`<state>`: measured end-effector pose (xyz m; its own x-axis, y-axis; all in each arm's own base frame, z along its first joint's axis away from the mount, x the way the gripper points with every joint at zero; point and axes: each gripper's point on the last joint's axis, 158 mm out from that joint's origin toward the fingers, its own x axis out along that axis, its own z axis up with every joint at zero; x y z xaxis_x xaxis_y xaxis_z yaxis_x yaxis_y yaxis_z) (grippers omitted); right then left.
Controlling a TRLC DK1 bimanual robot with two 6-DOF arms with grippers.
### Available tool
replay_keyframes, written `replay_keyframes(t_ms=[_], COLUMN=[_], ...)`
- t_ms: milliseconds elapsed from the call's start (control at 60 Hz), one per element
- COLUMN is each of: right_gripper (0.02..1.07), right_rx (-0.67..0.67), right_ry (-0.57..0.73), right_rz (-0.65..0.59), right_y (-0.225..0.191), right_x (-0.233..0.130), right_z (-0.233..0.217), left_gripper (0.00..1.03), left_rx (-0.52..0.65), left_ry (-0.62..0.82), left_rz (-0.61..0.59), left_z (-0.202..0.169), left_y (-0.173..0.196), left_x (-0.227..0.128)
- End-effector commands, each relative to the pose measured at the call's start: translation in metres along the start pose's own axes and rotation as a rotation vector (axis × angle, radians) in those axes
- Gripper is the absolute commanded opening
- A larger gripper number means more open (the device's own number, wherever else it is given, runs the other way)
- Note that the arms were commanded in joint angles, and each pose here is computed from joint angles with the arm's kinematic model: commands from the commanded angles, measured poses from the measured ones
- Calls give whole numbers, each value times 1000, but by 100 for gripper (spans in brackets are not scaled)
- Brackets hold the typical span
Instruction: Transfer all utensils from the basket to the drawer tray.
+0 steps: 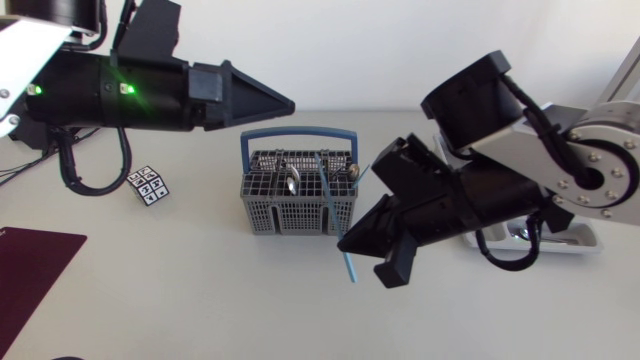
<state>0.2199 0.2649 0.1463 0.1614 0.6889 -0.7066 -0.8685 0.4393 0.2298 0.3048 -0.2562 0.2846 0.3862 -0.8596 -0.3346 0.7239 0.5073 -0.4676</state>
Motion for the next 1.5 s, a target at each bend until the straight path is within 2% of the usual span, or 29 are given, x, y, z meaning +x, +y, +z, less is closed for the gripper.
replay_keyframes(t_ms=[0, 183, 300, 417, 733, 1167, 1450, 1483], right_gripper=[10, 10, 10, 10, 10, 11, 13, 16], right_rx=[20, 110, 178, 254, 462, 655, 656, 651], right_ry=[-3, -50, -72, -78, -37, 65, 106, 110], right_rz=[-33, -172, -261, -347, -482, -534, -533, -538], right_y=[-13, -67, -104, -142, -234, -323, -341, -342], right_x=[-11, -48, -75, -98, -138, -126, -94, -92], right_z=[-12, -22, -35, -54, -113, -171, -179, -180], left_gripper=[72, 72, 72, 72, 72, 72, 71, 71], left_rx=[36, 128, 242, 312, 421, 558, 622, 628], left_ry=[-91, -84, -1, 77, 237, 303, 274, 267], left_rz=[13, 80, 141, 148, 189, 281, 336, 338], left_z=[33, 38, 17, -7, -53, -79, -85, -86], left_y=[-5, 4, 4, -2, 6, 34, 51, 51], left_x=[-19, -20, 0, 22, 80, 135, 161, 164])
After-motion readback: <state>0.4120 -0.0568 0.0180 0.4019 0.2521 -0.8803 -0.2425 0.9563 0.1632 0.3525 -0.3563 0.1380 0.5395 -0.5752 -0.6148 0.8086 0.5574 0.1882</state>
